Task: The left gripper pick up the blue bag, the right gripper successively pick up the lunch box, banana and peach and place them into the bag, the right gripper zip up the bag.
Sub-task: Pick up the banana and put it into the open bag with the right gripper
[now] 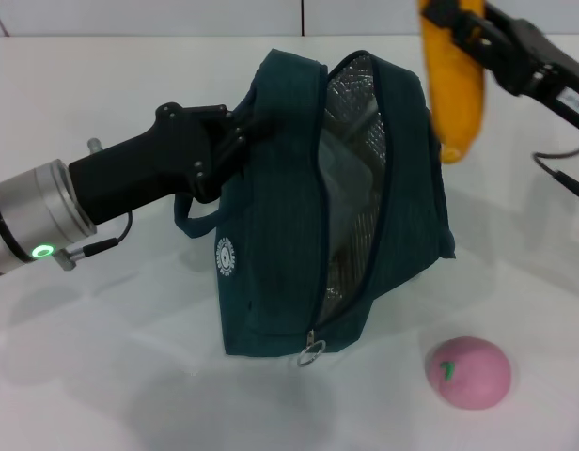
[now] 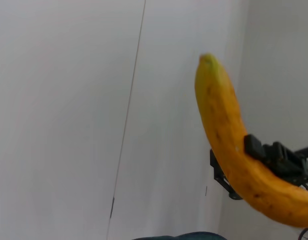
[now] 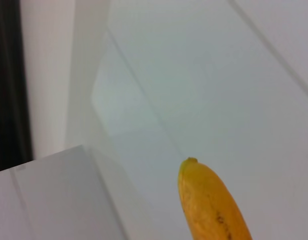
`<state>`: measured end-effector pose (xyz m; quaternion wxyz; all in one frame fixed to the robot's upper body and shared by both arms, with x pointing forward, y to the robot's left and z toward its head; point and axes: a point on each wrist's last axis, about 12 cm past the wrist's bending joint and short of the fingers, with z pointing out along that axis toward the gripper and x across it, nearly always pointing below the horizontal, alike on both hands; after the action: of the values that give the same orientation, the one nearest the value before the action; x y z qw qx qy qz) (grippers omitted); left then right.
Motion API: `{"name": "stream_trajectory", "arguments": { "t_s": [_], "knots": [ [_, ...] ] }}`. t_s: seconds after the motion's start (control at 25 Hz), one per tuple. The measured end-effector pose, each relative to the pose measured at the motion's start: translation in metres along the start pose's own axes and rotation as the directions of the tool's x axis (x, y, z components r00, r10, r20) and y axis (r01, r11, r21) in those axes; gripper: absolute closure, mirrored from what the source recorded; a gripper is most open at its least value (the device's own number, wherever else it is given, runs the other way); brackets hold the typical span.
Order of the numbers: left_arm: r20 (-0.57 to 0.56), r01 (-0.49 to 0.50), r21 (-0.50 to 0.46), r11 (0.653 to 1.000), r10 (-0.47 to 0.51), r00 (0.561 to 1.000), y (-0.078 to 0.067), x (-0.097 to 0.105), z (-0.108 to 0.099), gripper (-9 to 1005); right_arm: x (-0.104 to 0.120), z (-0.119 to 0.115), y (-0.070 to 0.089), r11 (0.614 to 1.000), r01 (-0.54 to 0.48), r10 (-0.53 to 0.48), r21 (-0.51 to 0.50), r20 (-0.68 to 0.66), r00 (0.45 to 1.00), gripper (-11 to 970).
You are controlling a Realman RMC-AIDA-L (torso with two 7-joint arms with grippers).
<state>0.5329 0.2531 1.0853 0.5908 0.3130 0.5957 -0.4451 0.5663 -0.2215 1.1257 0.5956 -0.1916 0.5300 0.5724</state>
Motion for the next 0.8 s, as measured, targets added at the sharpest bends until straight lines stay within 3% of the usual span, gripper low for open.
{"name": "stream_trajectory", "arguments": {
  "t_s": [0.28,0.52,0.8],
  "knots": [
    [0.012,-0.015,0.018,1.000,0.015,1.000,-0.001,0.000,0.007,948,0.003,0.031,-0.001,0.998,0.019,-0.022,-0.058,-0.053,0.998,505],
    [0.009,-0.016,0.016,1.000,0.015,1.000,-0.001,0.000,0.007,948,0.007,0.037,-0.001,0.992,0.099,-0.107,-0.080,-0.103,0.989,499],
    [0.003,-0.013,0.008,1.000,0.013,1.000,-0.001,0.002,0.006,948,0.016,0.034,-0.003,0.992,0.110,-0.119,-0.062,-0.170,0.978,491]
  ]
}}
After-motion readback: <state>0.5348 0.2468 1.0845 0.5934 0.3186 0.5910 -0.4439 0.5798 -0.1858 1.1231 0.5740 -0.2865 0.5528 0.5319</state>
